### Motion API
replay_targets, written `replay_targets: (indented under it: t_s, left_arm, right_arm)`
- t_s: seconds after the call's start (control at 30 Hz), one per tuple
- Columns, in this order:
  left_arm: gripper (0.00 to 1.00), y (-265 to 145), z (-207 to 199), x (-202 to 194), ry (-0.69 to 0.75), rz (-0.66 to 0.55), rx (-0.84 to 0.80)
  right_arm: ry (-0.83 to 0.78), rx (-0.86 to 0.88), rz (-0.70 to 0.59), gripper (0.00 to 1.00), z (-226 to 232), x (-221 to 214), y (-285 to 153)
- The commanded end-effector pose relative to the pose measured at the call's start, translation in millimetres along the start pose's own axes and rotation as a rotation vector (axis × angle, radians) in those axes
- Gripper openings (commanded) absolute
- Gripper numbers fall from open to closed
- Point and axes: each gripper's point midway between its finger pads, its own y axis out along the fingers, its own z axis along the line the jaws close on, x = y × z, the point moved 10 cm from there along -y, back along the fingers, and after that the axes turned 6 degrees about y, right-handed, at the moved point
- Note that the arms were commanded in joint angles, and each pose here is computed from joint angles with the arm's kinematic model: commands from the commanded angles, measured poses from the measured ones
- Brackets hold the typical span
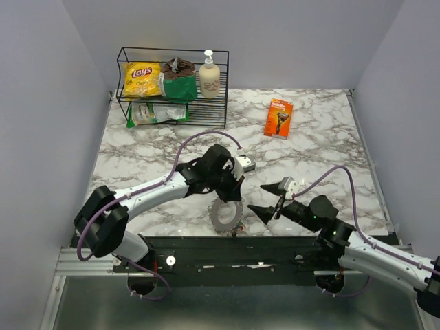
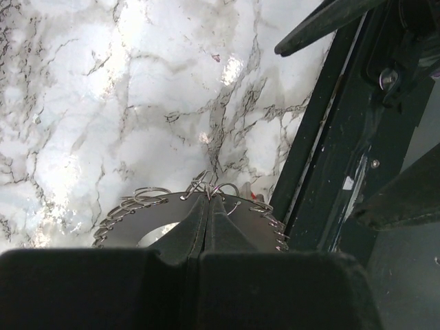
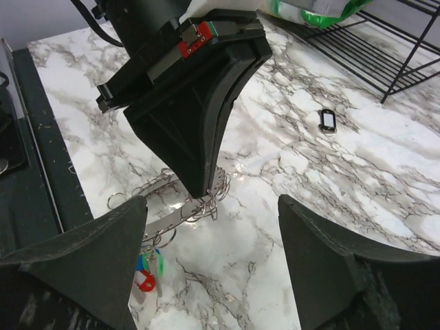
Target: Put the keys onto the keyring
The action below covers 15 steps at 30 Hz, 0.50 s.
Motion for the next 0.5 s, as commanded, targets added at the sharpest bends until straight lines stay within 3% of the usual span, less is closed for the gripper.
replay_targets:
  t_s: [0.0, 0.1, 0.23, 0.47]
  left_arm:
    - [0.00, -0.7, -0.3, -0.3, 0.086, -0.050, 0.007]
    - [0.00, -11.0, -5.9, -1.6, 0.140, -0.113, 0.006]
    - [0.00, -28.8, -18.4, -1.0, 0.232, -0.194, -0.051]
    - [0.00, -37.4, -30.3, -4.5, 0.306, -0.209, -0.171]
  right_arm:
    - [-0.058, -0.017, -0.022, 0.85, -4.7, 14.6, 6.0]
    - [-0.060, 0.043, 0.036, 0.80, -2.1, 20.0, 15.4]
    - [-0.059, 0.135, 0.045, 0.64, 1.0, 23.4, 22.9]
    - [-0.122, 0.328, 0.013, 0.70, 5.3, 35.7, 22.8]
